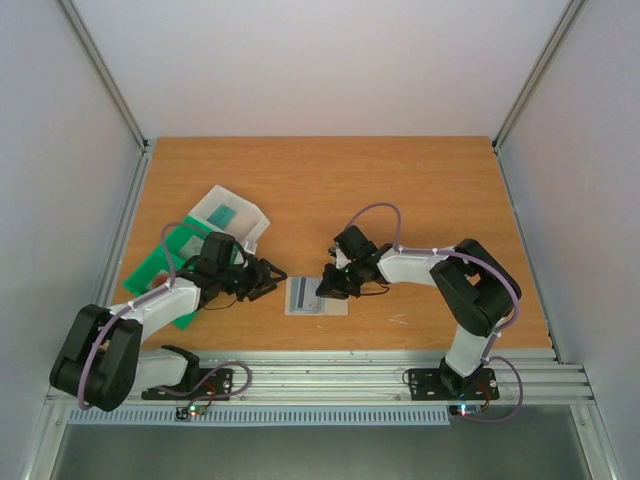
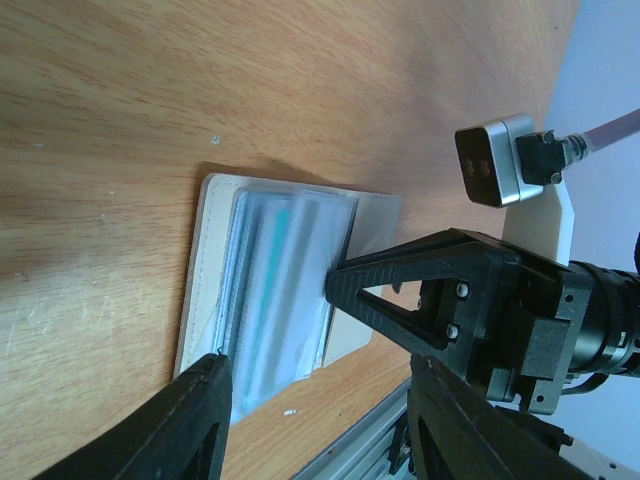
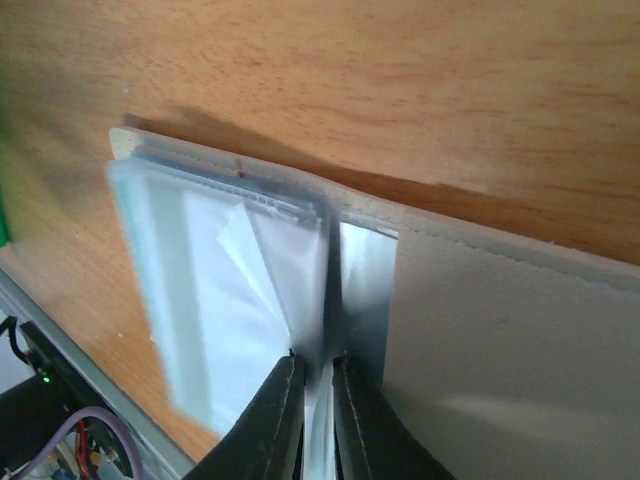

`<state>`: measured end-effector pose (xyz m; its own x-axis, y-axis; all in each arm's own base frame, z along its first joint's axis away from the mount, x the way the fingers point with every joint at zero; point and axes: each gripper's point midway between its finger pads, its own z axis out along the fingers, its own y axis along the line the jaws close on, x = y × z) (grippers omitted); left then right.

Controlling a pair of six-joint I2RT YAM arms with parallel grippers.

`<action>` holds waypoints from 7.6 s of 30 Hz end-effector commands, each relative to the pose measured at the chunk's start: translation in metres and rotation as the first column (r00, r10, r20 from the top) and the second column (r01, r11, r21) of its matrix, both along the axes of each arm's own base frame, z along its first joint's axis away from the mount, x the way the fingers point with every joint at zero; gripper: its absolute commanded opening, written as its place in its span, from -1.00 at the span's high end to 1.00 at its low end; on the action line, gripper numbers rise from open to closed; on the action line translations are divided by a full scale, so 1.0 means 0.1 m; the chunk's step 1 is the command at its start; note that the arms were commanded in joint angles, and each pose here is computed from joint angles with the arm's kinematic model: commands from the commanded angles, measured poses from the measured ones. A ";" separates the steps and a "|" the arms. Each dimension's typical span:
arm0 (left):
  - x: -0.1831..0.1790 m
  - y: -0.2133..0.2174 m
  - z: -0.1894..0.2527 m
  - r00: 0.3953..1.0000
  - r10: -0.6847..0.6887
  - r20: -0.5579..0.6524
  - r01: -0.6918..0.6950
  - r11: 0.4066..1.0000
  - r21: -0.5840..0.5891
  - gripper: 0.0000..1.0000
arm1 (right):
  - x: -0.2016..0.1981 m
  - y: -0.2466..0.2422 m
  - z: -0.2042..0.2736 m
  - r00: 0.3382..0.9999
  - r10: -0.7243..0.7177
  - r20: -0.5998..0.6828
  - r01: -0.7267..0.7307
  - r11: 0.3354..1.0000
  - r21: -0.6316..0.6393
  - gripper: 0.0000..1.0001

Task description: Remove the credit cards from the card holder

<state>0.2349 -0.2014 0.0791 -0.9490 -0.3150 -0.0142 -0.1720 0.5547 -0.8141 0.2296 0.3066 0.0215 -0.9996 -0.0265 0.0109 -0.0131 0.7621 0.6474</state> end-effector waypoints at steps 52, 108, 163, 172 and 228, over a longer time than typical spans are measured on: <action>-0.02 -1.14 0.02 0.987 -0.159 0.003 0.156 0.959 -0.236 0.00 | 0.11 -0.33 0.11 0.960 -0.172 0.221 0.165 0.985 0.053 0.65; -0.07 -1.06 -0.48 0.980 -0.195 -0.038 0.198 0.977 0.075 0.31 | 0.00 -0.62 0.07 0.977 -0.154 0.150 0.167 0.983 -0.078 0.70; -0.07 -1.16 -0.47 0.974 -0.223 -0.048 0.227 0.971 0.079 0.55 | -0.23 -0.63 -0.13 0.993 -0.103 0.051 0.109 0.983 -0.145 0.85; -0.07 -1.16 -0.37 0.975 -0.223 -0.024 0.224 0.972 0.068 0.97 | -0.25 -0.63 -0.12 0.994 -0.097 0.047 0.103 0.984 -0.144 0.89; -0.03 -1.10 -0.39 0.974 -0.228 -0.001 0.226 0.966 0.128 0.91 | -0.18 -0.51 -0.11 0.991 -0.128 0.039 0.131 0.988 -0.085 0.92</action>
<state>0.2291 -0.3035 0.0336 -0.9948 -0.0962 -0.0326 -0.0450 0.7051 -0.7076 0.2148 0.2579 0.0201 -0.9947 0.0934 -0.0439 0.0484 0.7974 0.6015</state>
